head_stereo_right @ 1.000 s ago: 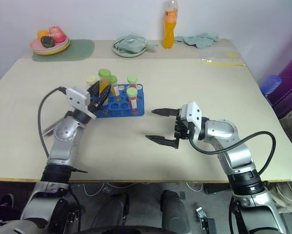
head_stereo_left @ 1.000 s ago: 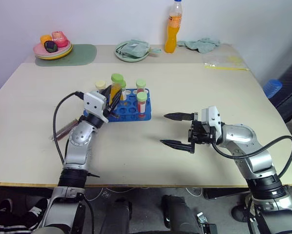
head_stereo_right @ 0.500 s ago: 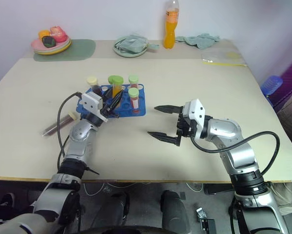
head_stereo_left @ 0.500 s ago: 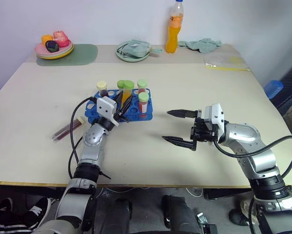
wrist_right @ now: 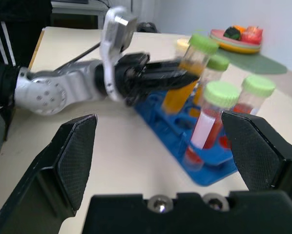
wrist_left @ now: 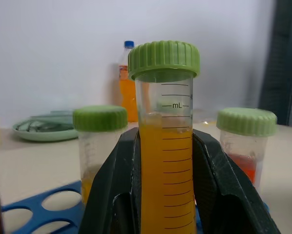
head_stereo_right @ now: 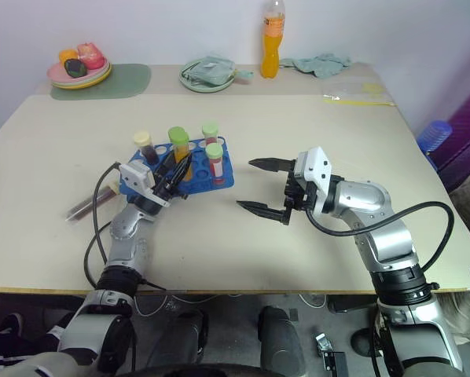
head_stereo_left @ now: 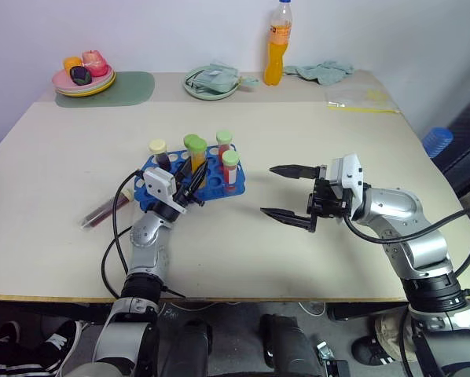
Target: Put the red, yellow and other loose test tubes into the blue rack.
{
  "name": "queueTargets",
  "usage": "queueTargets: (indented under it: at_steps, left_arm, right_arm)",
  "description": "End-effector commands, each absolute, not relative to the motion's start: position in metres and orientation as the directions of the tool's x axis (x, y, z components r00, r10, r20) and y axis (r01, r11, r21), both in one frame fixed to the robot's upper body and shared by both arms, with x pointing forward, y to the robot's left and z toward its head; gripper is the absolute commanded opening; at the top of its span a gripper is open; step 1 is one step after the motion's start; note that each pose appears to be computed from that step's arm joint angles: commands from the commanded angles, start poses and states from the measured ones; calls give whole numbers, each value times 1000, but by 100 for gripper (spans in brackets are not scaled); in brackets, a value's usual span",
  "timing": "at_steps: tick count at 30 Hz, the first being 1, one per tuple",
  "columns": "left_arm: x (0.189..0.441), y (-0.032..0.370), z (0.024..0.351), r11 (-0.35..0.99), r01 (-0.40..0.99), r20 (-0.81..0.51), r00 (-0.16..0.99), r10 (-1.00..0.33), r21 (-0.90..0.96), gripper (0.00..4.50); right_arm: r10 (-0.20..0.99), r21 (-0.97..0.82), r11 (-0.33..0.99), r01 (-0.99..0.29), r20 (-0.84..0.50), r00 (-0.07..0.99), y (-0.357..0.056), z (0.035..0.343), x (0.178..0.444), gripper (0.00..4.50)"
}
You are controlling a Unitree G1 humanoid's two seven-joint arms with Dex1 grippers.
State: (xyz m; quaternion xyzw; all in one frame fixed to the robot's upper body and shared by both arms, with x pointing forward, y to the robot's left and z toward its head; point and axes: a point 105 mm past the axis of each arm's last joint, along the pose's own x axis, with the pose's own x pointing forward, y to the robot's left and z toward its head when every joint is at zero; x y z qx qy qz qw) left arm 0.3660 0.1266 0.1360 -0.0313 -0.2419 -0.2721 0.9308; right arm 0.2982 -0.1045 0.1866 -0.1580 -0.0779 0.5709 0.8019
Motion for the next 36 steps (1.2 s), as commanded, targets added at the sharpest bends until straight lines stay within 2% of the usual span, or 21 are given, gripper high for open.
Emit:
queueTargets:
  at_steps: [1, 7, 8, 12, 14, 17, 19, 23, 26, 30, 36]
  left_arm:
    - [360, 139, 142, 857, 508, 509, 718, -474, 81, 134]
    - [353, 142, 144, 846, 517, 506, 699, -506, 131, 428]
    - [353, 143, 146, 845, 517, 506, 697, -508, 137, 441]
    - [342, 147, 157, 833, 528, 504, 681, -532, 165, 441]
    - [328, 152, 164, 819, 547, 481, 680, -554, 170, 441]
    - [306, 168, 176, 823, 544, 401, 725, -560, 165, 441]
    - [292, 178, 179, 796, 584, 304, 739, -602, 158, 441]
    - [291, 221, 173, 794, 589, 21, 801, -598, 152, 441]
    - [299, 263, 177, 848, 527, -98, 848, -521, 53, 441]
    - [297, 283, 175, 829, 559, -290, 799, -526, 36, 441]
    - [303, 298, 185, 813, 580, -455, 737, -499, 48, 441]
  right_arm:
    - [939, -387, 309, -869, -23, 344, -106, 202, 298, 450]
    - [941, -387, 304, -871, -22, 339, -103, 203, 296, 450]
    - [941, -385, 305, -871, -22, 339, -103, 203, 296, 450]
    - [941, -386, 302, -872, -26, 338, -102, 203, 296, 450]
    - [940, -389, 301, -871, -30, 339, -103, 203, 297, 450]
    - [941, -392, 292, -872, -44, 335, -106, 201, 296, 450]
    - [945, -379, 284, -880, -45, 325, -107, 201, 294, 450]
    - [957, -344, 251, -905, -50, 285, -105, 199, 289, 450]
    - [961, -335, 240, -911, -48, 271, -101, 197, 290, 450]
    - [964, -327, 236, -915, -41, 263, -96, 193, 292, 450]
    - [964, -333, 237, -913, -33, 262, -93, 190, 291, 450]
